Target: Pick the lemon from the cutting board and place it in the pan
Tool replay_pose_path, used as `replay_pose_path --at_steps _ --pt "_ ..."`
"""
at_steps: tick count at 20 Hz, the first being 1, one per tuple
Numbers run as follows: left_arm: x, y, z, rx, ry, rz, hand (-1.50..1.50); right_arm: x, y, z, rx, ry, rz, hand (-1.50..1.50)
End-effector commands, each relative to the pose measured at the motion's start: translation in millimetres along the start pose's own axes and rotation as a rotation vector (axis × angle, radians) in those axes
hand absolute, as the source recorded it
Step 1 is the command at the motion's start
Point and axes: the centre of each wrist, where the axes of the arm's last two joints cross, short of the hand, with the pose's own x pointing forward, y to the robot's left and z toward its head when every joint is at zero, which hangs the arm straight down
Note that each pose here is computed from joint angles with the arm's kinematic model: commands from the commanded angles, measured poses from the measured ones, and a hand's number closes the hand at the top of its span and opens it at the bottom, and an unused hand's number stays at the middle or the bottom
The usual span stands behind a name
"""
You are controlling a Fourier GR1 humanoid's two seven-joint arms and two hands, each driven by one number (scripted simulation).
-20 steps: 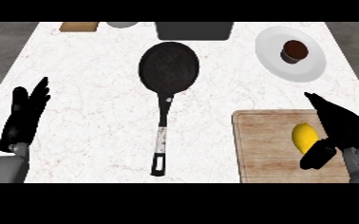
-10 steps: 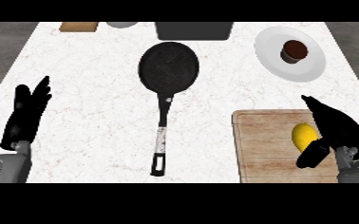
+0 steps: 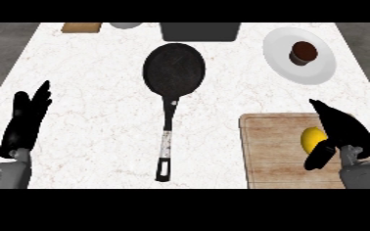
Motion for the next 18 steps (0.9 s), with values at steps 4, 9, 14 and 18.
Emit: replay_pose_path --at_steps 4,9,14,18 --pt "10.1 -6.9 11.0 0.001 0.013 0.007 0.0 19.6 15.3 -8.8 0.004 0.043 0.034 -1.5" --pt "-8.9 9.6 2.6 0.001 0.012 -0.005 0.0 -1.6 31.4 -11.6 -0.088 -0.046 0.155 1.5" --pt "-9.0 -1.3 -1.7 0.002 -0.001 -0.006 0.0 2.8 6.7 -25.1 -0.122 -0.022 0.143 1.5" --pt "-16.4 -3.4 3.2 0.007 0.021 0.005 0.0 -24.4 23.0 -17.4 -0.124 -0.021 0.143 1.5"
